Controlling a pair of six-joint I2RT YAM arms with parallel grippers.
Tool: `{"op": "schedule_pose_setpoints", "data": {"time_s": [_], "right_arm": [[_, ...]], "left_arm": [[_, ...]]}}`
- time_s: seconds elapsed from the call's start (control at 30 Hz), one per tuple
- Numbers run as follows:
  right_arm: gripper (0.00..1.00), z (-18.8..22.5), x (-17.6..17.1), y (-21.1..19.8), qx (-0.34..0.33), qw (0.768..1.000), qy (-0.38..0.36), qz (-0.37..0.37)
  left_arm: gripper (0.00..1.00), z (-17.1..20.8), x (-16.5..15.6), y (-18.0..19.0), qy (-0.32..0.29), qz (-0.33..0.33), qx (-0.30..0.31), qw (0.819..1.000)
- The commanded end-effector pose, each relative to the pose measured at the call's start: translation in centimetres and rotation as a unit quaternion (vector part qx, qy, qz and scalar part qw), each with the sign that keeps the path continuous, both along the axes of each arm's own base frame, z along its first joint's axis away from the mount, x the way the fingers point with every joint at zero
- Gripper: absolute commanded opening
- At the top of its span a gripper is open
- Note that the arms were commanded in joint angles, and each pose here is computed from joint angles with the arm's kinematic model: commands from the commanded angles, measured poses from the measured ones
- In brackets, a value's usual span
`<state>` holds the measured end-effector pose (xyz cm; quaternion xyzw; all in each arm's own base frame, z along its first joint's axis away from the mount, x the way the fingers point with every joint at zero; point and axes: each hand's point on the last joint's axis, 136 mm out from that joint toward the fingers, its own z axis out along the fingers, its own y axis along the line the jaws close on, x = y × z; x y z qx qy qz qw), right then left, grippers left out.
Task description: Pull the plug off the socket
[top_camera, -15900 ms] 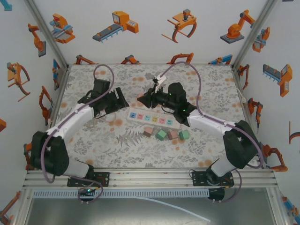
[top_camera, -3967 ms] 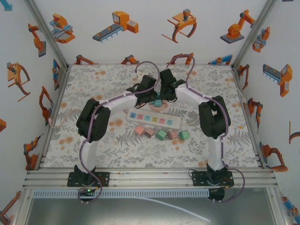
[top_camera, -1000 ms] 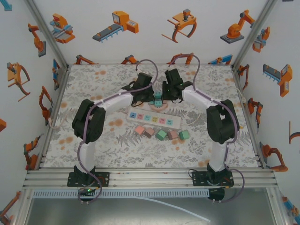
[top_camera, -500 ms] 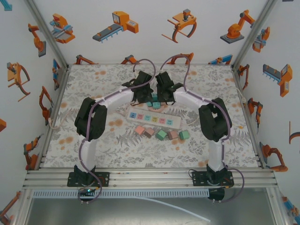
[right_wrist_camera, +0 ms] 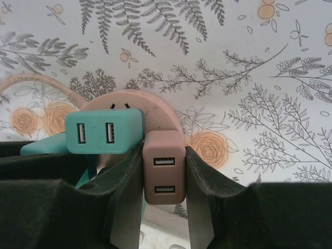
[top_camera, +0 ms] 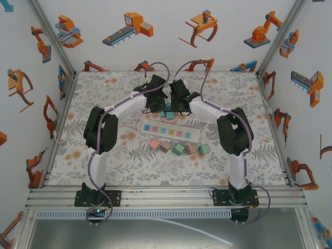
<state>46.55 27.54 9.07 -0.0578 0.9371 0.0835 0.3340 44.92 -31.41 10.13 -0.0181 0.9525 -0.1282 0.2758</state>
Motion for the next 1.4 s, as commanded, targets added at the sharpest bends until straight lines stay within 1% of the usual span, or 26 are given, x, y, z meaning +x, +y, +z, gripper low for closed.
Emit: {"op": "schedule_pose_setpoints", "data": {"time_s": [0.0,0.07,0.17,0.3,0.4,0.5,0.57,0.67,0.77,0.83,0.9,0.97,1.03,1.1,1.13,1.27,1.37], "right_arm": [[0.00,-8.7,-4.2,-0.9,-0.073,0.992,0.103,0.015],[0.00,-8.7,-4.3,-1.3,-0.083,0.991,0.104,0.014],[0.00,-9.1,-4.4,-1.7,-0.095,0.990,0.106,0.013],[0.00,-9.6,-4.5,-2.1,-0.106,0.988,0.110,0.010],[0.00,-10.3,-4.7,-2.3,-0.111,0.987,0.116,0.007],[0.00,-10.8,-4.9,-2.4,-0.111,0.986,0.122,0.003],[0.00,-11.0,-5.0,-2.5,-0.111,0.986,0.124,0.001],[0.00,-11.0,-5.0,-2.6,-0.112,0.986,0.124,0.000],[0.00,-11.3,-5.1,-2.6,-0.115,0.985,0.129,0.001],[0.00,-11.3,-5.1,-2.6,-0.115,0.985,0.130,0.001],[0.00,-11.3,-5.0,-2.5,-0.115,0.985,0.129,-0.001],[0.00,-11.3,-4.9,-2.4,-0.114,0.985,0.129,-0.001],[0.00,-11.2,-4.9,-2.4,-0.114,0.985,0.129,-0.001],[0.00,-11.1,-4.8,-2.4,-0.114,0.985,0.129,-0.002],[0.00,-11.1,-4.9,-2.5,-0.116,0.985,0.129,-0.002],[0.00,-11.0,-5.1,-2.9,-0.122,0.984,0.128,-0.003],[0.00,-10.4,-4.9,-2.7,-0.116,0.986,0.121,-0.003]], "left_arm": [[0.00,4.8,0.8,-4.3,-0.085,-0.060,-0.002,0.995],[0.00,4.3,0.6,-4.1,-0.078,-0.056,0.000,0.995],[0.00,6.2,0.4,-4.4,-0.096,-0.048,-0.009,0.994],[0.00,8.9,0.2,-5.1,-0.079,-0.040,-0.091,0.992],[0.00,11.8,0.3,-5.2,-0.084,-0.031,-0.138,0.986],[0.00,13.6,0.6,-5.3,-0.057,-0.012,-0.236,0.970],[0.00,13.9,0.9,-5.0,-0.050,-0.007,-0.271,0.961],[0.00,13.6,0.8,-4.1,-0.062,-0.005,-0.247,0.967],[0.00,14.0,0.4,-4.1,-0.067,-0.012,-0.253,0.965],[0.00,14.6,0.1,-4.3,-0.075,-0.021,-0.244,0.967],[0.00,15.1,-0.1,-4.7,-0.100,-0.035,-0.206,0.973],[0.00,15.0,-0.1,-5.2,-0.129,-0.057,-0.147,0.979],[0.00,13.5,0.7,-5.2,-0.154,-0.069,-0.082,0.982],[0.00,12.3,1.3,-4.7,-0.150,-0.069,-0.050,0.985],[0.00,12.4,1.2,-4.7,-0.149,-0.073,-0.048,0.985],[0.00,14.4,0.6,-4.6,-0.157,-0.071,-0.074,0.982],[0.00,14.8,0.4,-4.0,-0.154,-0.067,-0.076,0.983]]}}
